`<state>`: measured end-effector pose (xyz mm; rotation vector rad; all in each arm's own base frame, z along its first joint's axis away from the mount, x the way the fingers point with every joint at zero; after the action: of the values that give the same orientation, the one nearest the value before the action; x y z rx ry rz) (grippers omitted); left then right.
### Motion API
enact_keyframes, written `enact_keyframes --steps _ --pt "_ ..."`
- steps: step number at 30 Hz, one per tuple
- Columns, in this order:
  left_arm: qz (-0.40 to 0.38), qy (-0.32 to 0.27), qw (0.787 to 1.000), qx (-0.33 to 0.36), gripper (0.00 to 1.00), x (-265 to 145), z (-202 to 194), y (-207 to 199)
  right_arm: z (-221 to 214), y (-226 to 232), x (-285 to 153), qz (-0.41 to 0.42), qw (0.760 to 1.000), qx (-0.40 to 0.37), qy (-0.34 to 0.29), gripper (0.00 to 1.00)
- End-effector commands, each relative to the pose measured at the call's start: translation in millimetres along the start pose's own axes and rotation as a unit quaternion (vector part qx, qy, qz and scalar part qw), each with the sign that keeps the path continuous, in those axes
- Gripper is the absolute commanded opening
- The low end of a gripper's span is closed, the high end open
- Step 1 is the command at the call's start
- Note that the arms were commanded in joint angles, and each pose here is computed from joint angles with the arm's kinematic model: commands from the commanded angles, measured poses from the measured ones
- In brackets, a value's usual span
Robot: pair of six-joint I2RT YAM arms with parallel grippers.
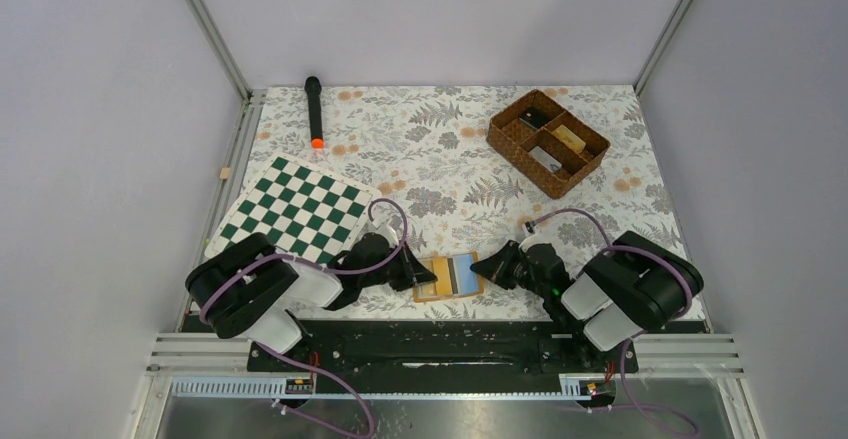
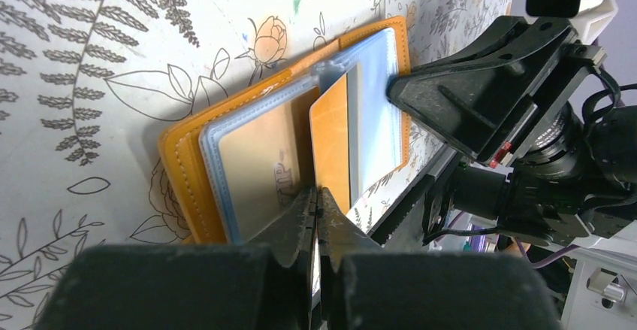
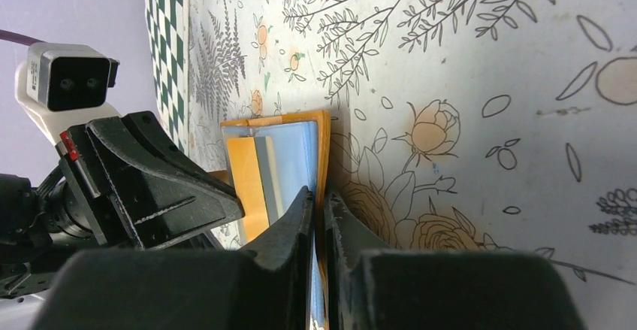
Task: Take the credit cards out of the card holder
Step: Remove the credit card from the card holder.
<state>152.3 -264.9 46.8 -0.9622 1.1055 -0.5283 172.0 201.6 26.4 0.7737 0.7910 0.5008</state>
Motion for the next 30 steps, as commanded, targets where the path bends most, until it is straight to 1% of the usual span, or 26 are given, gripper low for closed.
enact_keyframes --steps 1,7,13,15,18,20,30 --pt "0.005 0.006 1.000 0.015 0.00 -0.6 1.1 0.5 -29.2 -42.7 -18.7 -0.100 0.993 -0.018 0.065 0.07" --pt "0.013 0.010 1.000 0.018 0.00 -2.7 1.0 1.2 -15.3 -35.2 -22.4 -0.119 0.990 -0.049 0.054 0.15" --pt "0.017 0.015 0.999 0.029 0.00 -4.3 1.8 -2.1 5.0 -22.0 -36.9 -0.151 0.983 -0.096 0.045 0.46" --pt "0.016 0.017 0.999 0.028 0.00 -4.0 1.9 -3.5 13.6 -13.8 -43.8 -0.153 0.981 -0.111 0.037 0.51" --pt "0.015 0.018 0.999 0.028 0.00 -5.2 1.8 -5.4 26.7 1.5 -52.8 -0.142 0.981 -0.131 0.018 0.53" --pt "0.013 0.018 0.999 0.030 0.00 -6.9 1.5 -7.4 29.7 11.3 -58.1 -0.129 0.981 -0.144 0.022 0.53" --pt "-0.006 0.025 0.999 0.047 0.00 -13.8 0.9 -20.3 30.4 62.2 -56.4 0.009 0.985 -0.164 0.046 0.54"
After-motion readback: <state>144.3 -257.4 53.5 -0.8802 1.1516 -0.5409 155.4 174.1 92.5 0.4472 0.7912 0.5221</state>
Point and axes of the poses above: each gripper's point midway between its finger pads, its own x axis out along the fingers, its own y axis along the line the jaws close on, z = x × y, the point moved 4 cm from there along -x, back along the fingers, and after that the axes turned 9 degrees about -x, right-handed, at the moved point
